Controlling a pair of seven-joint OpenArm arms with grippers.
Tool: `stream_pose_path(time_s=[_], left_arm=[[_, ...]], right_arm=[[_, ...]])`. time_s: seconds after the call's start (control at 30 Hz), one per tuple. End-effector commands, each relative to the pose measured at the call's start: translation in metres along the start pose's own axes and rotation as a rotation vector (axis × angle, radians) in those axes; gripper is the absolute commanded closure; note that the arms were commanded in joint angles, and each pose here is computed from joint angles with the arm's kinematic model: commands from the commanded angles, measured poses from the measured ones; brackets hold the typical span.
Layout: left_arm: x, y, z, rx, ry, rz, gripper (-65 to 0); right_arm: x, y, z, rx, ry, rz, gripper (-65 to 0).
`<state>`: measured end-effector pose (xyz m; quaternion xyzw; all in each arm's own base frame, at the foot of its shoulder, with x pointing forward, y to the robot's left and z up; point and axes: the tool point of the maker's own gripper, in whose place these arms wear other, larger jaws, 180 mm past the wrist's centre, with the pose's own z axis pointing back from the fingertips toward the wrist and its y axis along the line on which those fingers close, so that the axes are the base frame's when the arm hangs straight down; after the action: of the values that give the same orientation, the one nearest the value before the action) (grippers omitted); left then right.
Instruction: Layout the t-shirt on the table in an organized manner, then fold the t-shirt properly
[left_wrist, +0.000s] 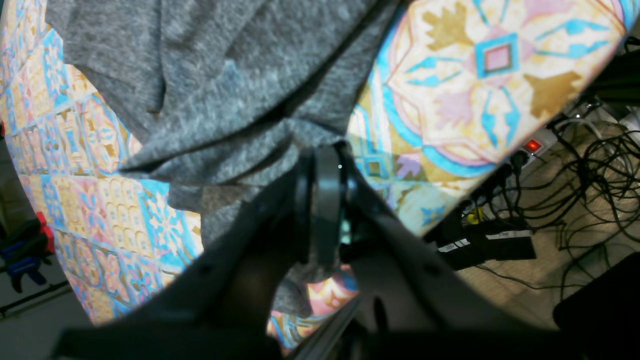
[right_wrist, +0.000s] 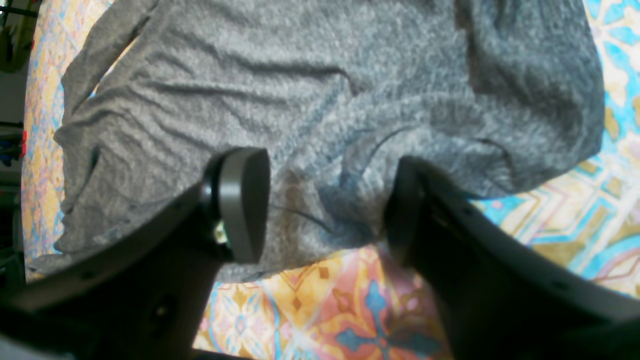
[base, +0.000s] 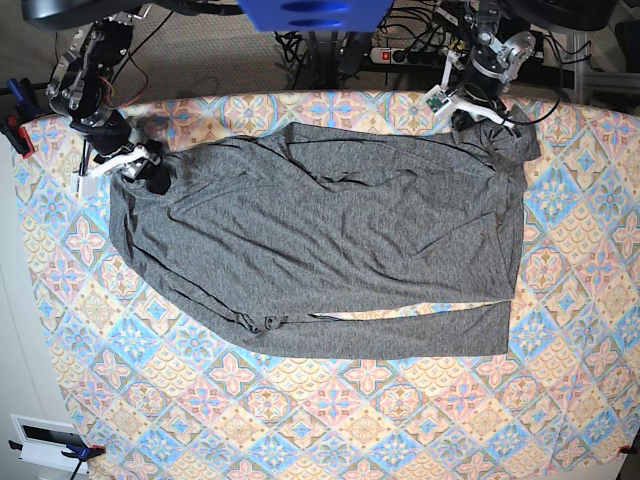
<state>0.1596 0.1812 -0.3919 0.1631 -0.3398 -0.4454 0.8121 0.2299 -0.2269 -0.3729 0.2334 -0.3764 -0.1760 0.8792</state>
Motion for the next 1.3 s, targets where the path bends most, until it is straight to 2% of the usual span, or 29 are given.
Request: stream_pose_path(time_s=[0.0,0.17,0.3,0.5,0.8,1.13,1.2,1.27], left_arm=[[0.002,0.015,0.005,0.043,-0.019,0.025,0.0],[-0.024,0.053,0.015,0.13,-0.002,0.192,0.0],[-0.045,0.077,0.025,0.197,0.029,0.264,0.0],[-0.074,0.096,0.032,0.261,0.084,0.309,0.0],[-0.107,0.107,0.002,0.291,0.147,0.394,0.0],[-0.092,0.14,-0.02,0.355,0.085,0.444,0.0],[-0.091,0.145,-0.021,0.366,0.094,0.449,-2.6],[-0.093,0.148,-0.021,0.366,0.135,0.46,-11.2]], right_arm=[[0.012,0.003,0.003,0.014,-0.035,0.018,-34.5],[0.012,0.003,0.003,0.014,-0.035,0.018,-34.5],[0.012,0.003,0.003,0.013,-0.036,0.016,-34.5],[0.005,-0.004,0.001,0.005,-0.018,-0.008,-34.5],[0.001,-0.007,-0.001,0.003,-0.008,-0.021,-34.5],[0.001,-0.006,-0.001,0.004,-0.007,-0.021,-34.5],[0.001,-0.006,-0.001,0.004,-0.007,-0.021,-34.5],[0.0,-0.006,-0.001,0.005,-0.006,-0.02,-34.5]])
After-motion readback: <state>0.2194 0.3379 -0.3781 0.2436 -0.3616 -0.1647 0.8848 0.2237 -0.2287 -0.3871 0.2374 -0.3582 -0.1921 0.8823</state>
